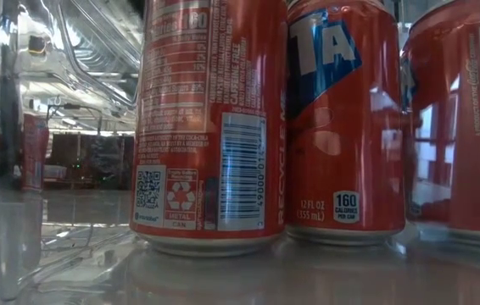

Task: Sort soda cans
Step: Put the red soda can into the bottom transparent bin

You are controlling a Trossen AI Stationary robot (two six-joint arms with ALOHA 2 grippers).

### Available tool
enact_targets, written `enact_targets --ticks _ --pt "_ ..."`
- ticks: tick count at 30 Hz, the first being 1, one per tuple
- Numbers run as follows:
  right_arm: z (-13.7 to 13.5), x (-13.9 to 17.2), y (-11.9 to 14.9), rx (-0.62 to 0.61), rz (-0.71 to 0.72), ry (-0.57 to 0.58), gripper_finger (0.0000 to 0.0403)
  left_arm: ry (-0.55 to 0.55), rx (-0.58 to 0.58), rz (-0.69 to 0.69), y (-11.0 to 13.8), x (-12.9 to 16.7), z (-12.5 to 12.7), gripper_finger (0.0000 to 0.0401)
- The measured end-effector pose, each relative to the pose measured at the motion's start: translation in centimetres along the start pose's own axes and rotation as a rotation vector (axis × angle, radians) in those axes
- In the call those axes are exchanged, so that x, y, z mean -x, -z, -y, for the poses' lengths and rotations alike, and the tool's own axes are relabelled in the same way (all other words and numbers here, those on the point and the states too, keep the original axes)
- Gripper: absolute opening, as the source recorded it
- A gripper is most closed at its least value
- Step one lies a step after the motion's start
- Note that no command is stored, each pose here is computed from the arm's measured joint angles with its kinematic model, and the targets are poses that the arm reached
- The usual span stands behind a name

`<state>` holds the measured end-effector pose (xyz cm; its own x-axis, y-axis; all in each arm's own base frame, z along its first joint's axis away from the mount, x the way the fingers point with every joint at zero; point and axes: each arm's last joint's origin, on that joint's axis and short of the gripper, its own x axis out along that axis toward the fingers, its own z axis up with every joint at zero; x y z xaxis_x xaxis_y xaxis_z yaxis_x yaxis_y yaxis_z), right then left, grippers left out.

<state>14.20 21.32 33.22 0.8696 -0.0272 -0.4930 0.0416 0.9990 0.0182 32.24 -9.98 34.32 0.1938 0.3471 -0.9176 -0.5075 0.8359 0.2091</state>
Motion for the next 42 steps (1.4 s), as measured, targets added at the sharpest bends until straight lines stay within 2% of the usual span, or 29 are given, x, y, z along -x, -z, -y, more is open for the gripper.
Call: enact_targets --ticks 5,13,17,23,30,37,42 --pt "1.1 -2.3 1.3 -0.027 -0.073 0.052 0.0001 -0.059 0.062 -0.069 1.3 -1.4 -4.4 0.0333" --pt "3.6 -5.6 2.5 -0.021 -0.121 0.195 0.0001 -0.111 0.251 -0.182 4.6 -3.4 -11.9 0.0333" --pt "5.0 -6.9 2.6 -0.028 -0.154 0.251 0.0001 -0.094 0.242 -0.272 5.4 -4.9 -14.1 0.0333" --pt "6.0 -8.0 3.1 -0.055 -0.22 0.254 0.0001 -0.125 0.222 -0.36 6.2 -6.9 -16.8 0.0333" --pt "5.6 -8.3 3.5 -0.1 -0.261 0.164 0.0001 -0.126 0.179 -0.458 7.7 -8.8 -19.4 0.0333" --pt "5.3 -8.5 3.5 -0.128 -0.249 0.129 0.0001 -0.092 0.154 -0.508 10.1 -9.5 -20.8 0.0333" --pt "5.3 -8.5 3.3 -0.138 -0.232 0.127 0.0001 -0.09 0.197 -0.546 12.3 -10.2 -21.6 0.0333"
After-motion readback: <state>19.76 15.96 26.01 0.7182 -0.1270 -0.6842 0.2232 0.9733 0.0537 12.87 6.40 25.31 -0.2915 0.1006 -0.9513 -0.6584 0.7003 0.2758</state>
